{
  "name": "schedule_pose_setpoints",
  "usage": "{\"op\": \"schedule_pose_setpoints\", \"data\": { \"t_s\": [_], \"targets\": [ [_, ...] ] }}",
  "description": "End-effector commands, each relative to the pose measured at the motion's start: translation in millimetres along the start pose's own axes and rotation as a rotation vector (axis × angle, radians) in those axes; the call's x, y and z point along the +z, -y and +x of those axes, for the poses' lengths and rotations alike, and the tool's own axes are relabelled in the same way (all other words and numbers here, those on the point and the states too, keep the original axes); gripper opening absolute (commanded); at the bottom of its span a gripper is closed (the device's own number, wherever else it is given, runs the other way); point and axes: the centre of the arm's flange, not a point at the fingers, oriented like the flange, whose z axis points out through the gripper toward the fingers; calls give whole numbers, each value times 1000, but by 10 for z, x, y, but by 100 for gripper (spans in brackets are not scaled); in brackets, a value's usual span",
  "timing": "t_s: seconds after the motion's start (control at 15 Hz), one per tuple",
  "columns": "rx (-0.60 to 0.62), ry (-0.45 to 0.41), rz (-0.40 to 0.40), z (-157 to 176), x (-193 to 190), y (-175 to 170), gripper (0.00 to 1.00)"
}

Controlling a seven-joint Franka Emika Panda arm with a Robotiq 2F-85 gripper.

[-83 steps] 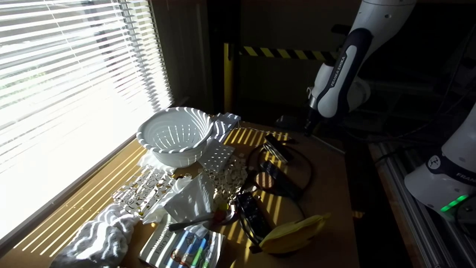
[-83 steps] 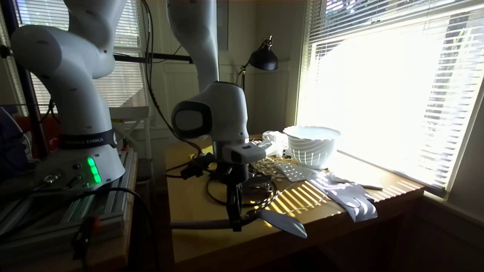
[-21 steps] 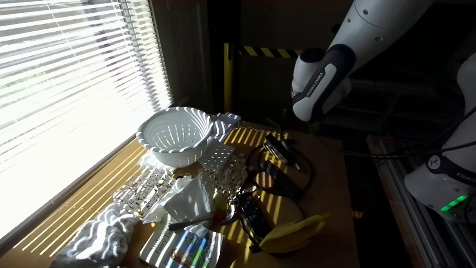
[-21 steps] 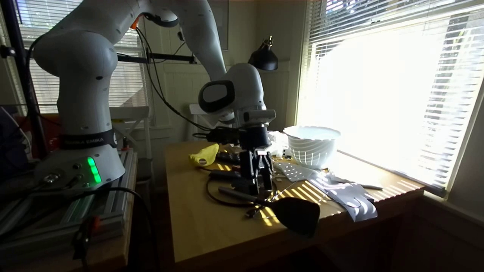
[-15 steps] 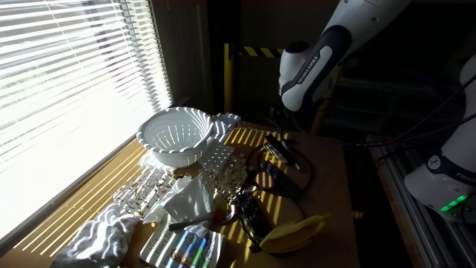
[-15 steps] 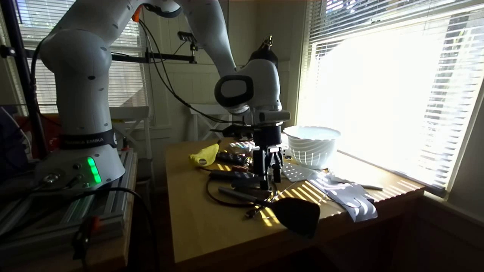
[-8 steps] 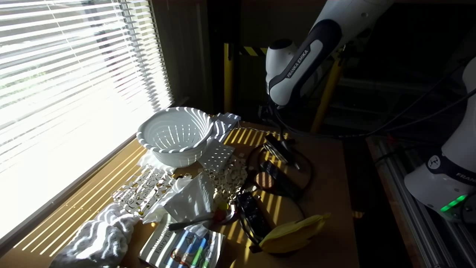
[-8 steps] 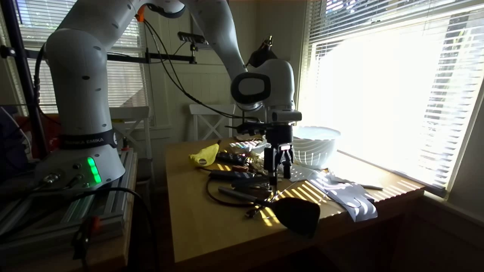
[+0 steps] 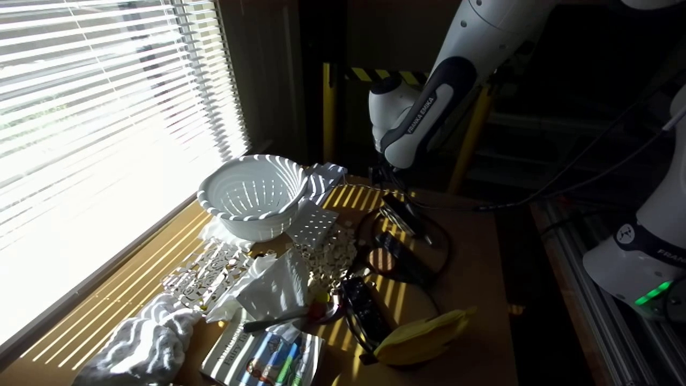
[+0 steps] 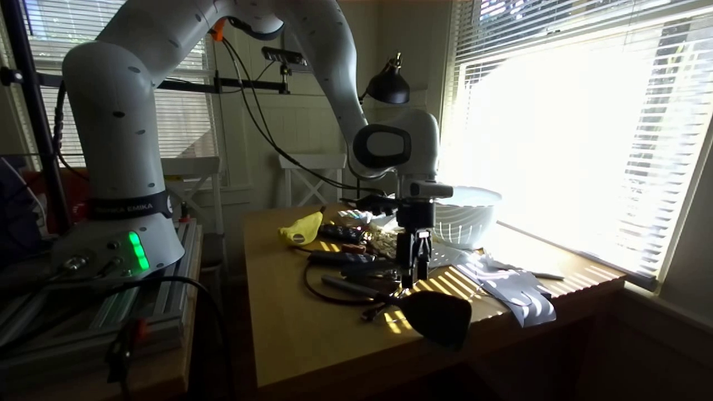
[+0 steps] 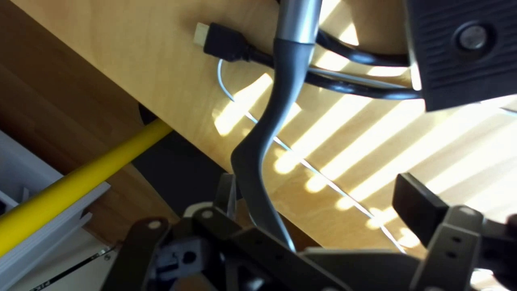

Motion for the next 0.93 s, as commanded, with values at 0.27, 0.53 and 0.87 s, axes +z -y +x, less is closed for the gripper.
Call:
{"op": "schedule_pose_setpoints", "data": {
  "t_s": [0.27,0.53,0.87],
  "targets": [
    [-3,-10,-168,361,90,126,100],
    [1,-17,-238,462,99,53,74],
    [-16,-6,-274,458,178,99,38]
  ]
}}
